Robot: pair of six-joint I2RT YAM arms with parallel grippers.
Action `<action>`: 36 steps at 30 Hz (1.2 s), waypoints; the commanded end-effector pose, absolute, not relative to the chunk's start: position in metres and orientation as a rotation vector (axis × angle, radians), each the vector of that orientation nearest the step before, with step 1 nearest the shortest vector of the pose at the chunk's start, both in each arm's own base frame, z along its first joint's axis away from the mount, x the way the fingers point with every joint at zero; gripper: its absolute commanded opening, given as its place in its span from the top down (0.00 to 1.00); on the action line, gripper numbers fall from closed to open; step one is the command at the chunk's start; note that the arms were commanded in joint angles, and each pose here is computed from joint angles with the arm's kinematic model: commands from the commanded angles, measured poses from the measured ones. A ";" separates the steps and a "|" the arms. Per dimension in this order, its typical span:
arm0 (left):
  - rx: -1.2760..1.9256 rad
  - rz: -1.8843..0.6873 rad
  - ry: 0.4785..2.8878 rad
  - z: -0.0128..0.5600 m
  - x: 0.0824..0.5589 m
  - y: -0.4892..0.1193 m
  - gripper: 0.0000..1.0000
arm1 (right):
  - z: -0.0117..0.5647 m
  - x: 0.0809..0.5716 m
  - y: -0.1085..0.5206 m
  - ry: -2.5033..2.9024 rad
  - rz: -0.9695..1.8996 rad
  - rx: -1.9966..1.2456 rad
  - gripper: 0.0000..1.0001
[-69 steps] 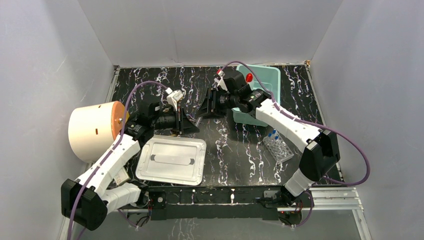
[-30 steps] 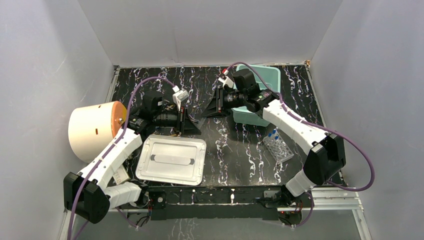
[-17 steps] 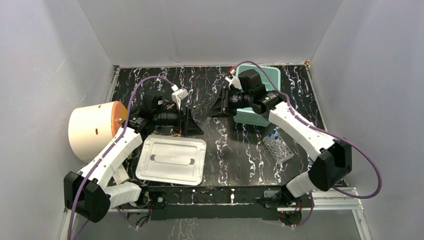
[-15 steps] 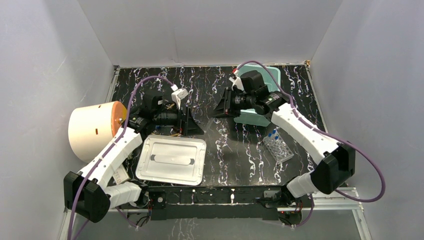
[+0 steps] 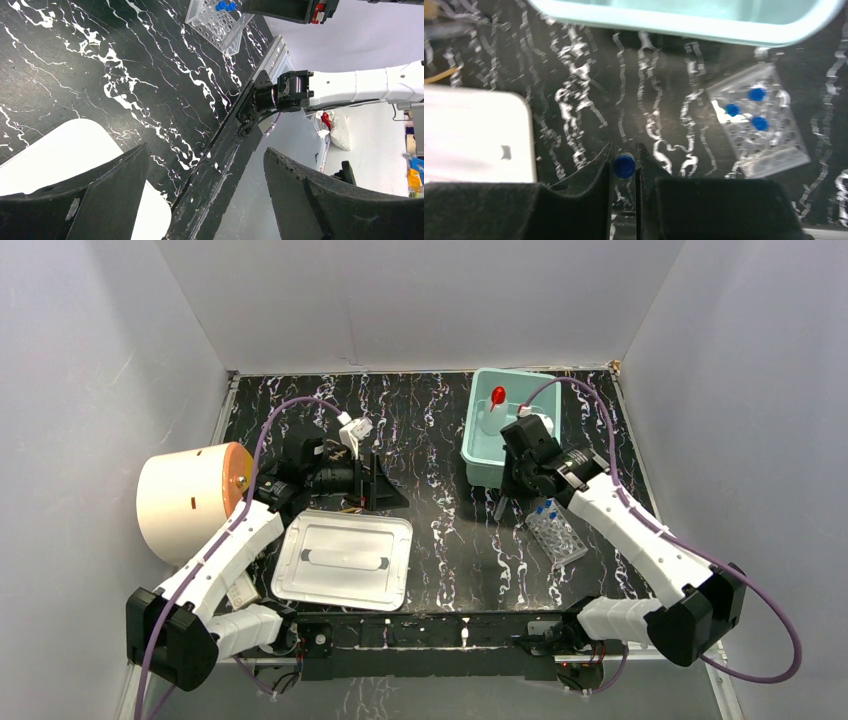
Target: Organize the chemistry lab equipment
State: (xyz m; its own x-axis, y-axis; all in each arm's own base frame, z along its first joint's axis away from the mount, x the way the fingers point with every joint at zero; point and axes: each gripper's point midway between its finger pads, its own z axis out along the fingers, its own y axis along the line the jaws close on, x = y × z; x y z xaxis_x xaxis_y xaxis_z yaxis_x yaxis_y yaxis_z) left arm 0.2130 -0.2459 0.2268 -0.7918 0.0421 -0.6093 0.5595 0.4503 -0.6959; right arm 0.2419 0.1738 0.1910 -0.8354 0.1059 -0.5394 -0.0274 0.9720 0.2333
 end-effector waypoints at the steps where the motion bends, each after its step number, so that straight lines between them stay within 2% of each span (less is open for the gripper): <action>1: 0.498 -1.344 2.162 0.233 0.212 -0.248 0.17 | 0.202 0.250 0.118 2.419 -0.003 0.169 0.89; 13: 0.480 -1.331 2.171 0.230 0.213 -0.247 0.17 | 0.175 0.233 0.083 2.443 -0.207 0.379 0.89; 25: 0.478 -1.333 2.186 0.225 0.212 -0.246 0.17 | 0.159 0.247 0.072 2.333 -0.143 0.504 0.89; 36: 0.472 -1.329 2.192 0.222 0.211 -0.245 0.17 | 0.147 0.257 0.053 2.277 -0.201 0.583 0.90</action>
State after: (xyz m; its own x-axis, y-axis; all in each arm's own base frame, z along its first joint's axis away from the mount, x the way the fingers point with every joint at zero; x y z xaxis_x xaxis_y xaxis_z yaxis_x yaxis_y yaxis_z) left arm 0.2150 -0.2446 0.2177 -0.8085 0.0229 -0.5881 0.5269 0.4733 -0.7059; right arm 0.2446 0.0623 0.1371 -0.6833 0.3109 -0.6606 0.4160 0.9094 -0.0022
